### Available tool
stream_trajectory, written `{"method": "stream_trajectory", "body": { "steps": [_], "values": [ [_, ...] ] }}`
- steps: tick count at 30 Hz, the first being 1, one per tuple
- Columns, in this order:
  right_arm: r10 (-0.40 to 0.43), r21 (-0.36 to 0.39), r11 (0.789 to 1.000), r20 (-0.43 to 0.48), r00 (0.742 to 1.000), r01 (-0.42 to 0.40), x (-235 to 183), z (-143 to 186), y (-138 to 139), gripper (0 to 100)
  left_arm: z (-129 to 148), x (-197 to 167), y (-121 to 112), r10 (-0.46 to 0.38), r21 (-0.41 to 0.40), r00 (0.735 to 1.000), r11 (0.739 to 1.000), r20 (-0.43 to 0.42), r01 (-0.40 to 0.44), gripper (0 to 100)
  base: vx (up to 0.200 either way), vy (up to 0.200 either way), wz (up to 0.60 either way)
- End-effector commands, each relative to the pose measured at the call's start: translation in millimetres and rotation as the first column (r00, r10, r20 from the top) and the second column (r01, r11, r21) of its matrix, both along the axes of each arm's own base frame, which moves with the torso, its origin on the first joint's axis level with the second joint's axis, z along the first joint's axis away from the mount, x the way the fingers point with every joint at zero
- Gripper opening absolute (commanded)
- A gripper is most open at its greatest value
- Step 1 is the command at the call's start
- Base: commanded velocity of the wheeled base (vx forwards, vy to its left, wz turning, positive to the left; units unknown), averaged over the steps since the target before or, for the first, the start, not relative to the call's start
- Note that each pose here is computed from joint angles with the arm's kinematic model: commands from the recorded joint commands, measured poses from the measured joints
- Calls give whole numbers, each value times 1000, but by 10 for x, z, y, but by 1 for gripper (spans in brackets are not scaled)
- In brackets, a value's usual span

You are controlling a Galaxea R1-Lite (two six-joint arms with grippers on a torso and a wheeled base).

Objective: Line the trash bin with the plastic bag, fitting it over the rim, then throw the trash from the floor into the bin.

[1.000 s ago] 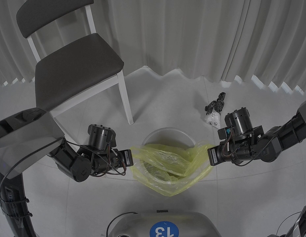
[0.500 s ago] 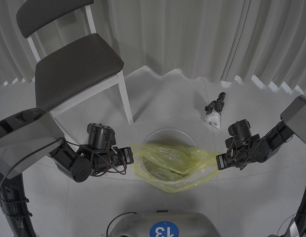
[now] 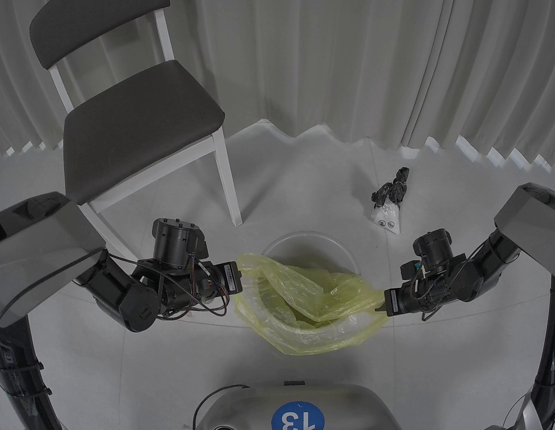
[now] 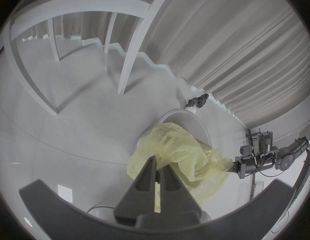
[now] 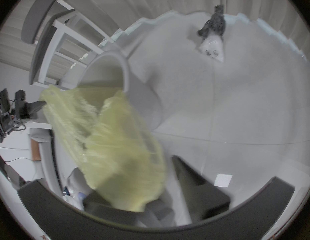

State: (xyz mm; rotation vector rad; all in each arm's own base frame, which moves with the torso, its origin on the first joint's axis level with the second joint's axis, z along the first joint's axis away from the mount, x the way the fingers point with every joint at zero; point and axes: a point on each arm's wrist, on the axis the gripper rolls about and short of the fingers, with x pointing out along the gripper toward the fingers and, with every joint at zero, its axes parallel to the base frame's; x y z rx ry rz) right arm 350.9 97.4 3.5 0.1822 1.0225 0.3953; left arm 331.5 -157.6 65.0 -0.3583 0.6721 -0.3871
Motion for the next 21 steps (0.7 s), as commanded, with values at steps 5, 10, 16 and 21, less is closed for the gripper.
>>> {"method": "stream_trajectory", "body": {
  "steps": [5, 10, 16, 21],
  "values": [
    [-82, -97, 991, 89, 993, 90, -63, 126, -351, 100, 111, -65, -62, -23, -13, 999, 1000, 26, 23, 0, 0, 0, 0],
    [-84, -138, 985, 133, 988, 102, -97, 252, -372, 100, 129, -74, -51, -19, -14, 999, 1000, 27, 19, 0, 0, 0, 0],
    [3, -121, 992, 257, 966, 29, -422, 796, -156, 100, 125, -36, -43, -6, -17, 999, 1000, 34, 6, 0, 0, 0, 0],
    [70, -231, 973, 190, 979, -25, -526, 876, -251, 100, 58, -47, -81, -16, -8, 1000, 1000, 18, 16, 0, 0, 0, 0]
  ]
}}
